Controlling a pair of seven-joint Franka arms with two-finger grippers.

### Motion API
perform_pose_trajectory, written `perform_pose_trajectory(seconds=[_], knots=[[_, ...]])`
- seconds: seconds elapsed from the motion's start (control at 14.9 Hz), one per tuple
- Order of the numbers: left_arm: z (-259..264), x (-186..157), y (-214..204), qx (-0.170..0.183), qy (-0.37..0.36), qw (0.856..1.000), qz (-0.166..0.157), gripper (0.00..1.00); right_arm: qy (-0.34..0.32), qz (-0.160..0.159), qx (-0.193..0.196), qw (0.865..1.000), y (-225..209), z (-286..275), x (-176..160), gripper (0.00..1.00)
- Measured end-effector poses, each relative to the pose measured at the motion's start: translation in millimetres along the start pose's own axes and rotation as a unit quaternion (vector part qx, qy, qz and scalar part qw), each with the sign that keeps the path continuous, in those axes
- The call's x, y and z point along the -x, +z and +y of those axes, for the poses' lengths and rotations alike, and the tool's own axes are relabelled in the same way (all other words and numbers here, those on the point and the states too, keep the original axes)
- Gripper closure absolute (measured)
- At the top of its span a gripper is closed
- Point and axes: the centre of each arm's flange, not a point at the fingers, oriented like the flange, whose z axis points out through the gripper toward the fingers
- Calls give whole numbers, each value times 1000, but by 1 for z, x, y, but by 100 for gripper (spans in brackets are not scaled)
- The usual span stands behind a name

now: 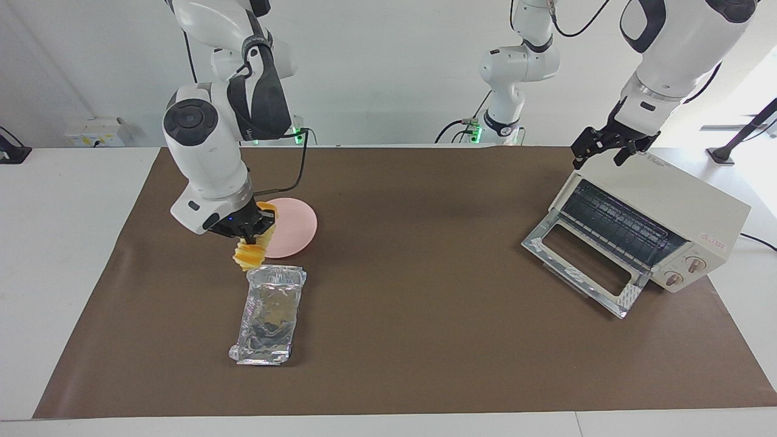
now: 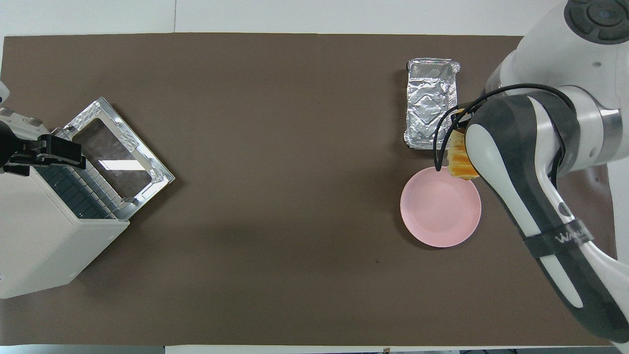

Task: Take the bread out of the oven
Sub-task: 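Lift the bread rolls and carry them over the pink plate, then lower the bread onto the pink plate and open the right gripper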

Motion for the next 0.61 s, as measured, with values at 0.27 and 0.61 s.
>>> perform_pose_trajectory(seconds=[0.27,0.61], knots=[[0,0,0,0,0,1000,0,0,18,38,-2,999,46,-19,54,96],[0,0,0,0,0,1000,0,0,27,82,-13,996,119,-55,101,96]])
